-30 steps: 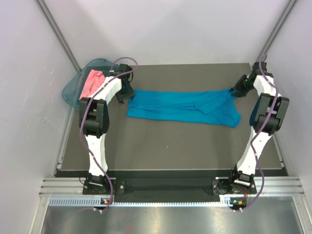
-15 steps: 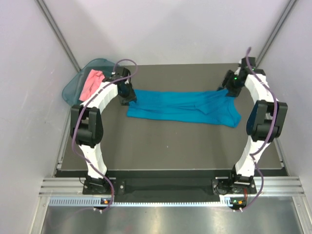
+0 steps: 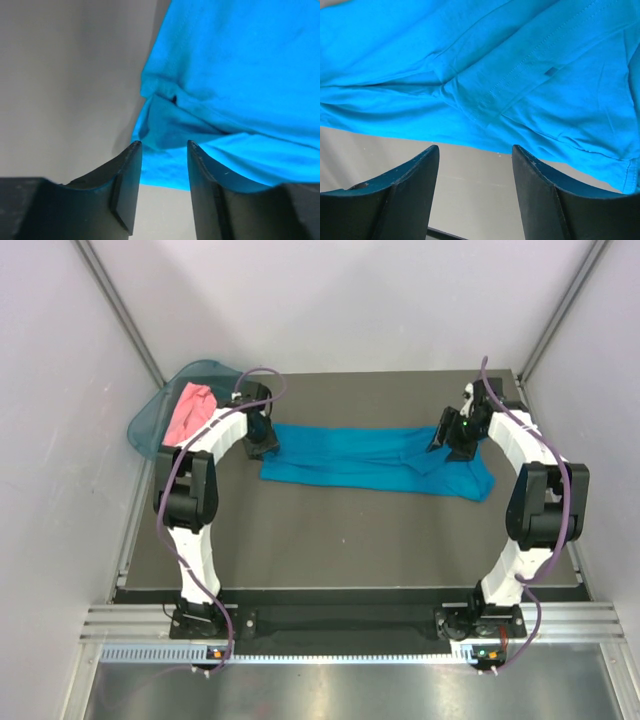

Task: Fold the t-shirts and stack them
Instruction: Fold the tshirt

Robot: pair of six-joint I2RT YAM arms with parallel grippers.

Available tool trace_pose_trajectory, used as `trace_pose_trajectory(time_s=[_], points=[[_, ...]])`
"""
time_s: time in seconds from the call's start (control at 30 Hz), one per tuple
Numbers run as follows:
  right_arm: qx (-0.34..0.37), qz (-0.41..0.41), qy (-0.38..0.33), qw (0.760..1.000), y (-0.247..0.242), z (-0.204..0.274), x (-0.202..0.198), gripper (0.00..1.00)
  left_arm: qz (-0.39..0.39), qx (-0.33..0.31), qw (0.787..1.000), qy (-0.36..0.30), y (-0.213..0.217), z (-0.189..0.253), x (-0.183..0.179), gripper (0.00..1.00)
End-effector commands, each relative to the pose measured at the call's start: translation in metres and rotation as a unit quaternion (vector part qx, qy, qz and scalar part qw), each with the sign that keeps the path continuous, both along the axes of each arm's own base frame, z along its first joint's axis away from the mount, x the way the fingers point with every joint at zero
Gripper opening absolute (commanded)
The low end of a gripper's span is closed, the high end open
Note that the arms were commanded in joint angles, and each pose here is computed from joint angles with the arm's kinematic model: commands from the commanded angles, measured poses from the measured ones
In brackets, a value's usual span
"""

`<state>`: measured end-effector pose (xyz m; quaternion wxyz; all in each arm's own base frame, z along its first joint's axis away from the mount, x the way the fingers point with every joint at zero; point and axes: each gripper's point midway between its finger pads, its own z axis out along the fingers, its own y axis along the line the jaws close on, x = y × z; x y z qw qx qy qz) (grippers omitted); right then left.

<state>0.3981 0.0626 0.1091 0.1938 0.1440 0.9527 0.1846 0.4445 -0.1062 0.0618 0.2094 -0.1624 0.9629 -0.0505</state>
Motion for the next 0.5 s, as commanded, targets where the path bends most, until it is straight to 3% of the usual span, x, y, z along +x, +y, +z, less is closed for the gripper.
trace_pose_trajectory(time_s=[0.0,0.13,0.23,0.27,0.47], points=[[-0.007,0.009,-0.044,0.999,-0.002,0.024,0.005,0.61,0.009,0.003,0.999,-0.034,0.001,0.009,0.025,0.45],[-0.009,0.011,-0.037,0.999,-0.003,0.02,0.004,0.61,0.007,-0.006,0.999,-0.038,-0.004,0.006,0.033,0.33],[-0.011,0.014,-0.032,0.999,-0.003,0.016,0.003,0.61,0.008,-0.009,0.999,-0.041,-0.006,0.007,0.04,0.13],[-0.011,0.015,-0.031,0.999,-0.003,0.016,0.002,0.61,0.009,-0.008,0.999,-0.041,-0.006,0.007,0.041,0.0],[-0.016,0.016,-0.024,0.999,-0.005,0.013,0.003,0.61,0.038,0.011,0.996,-0.084,0.003,0.026,0.059,0.0]])
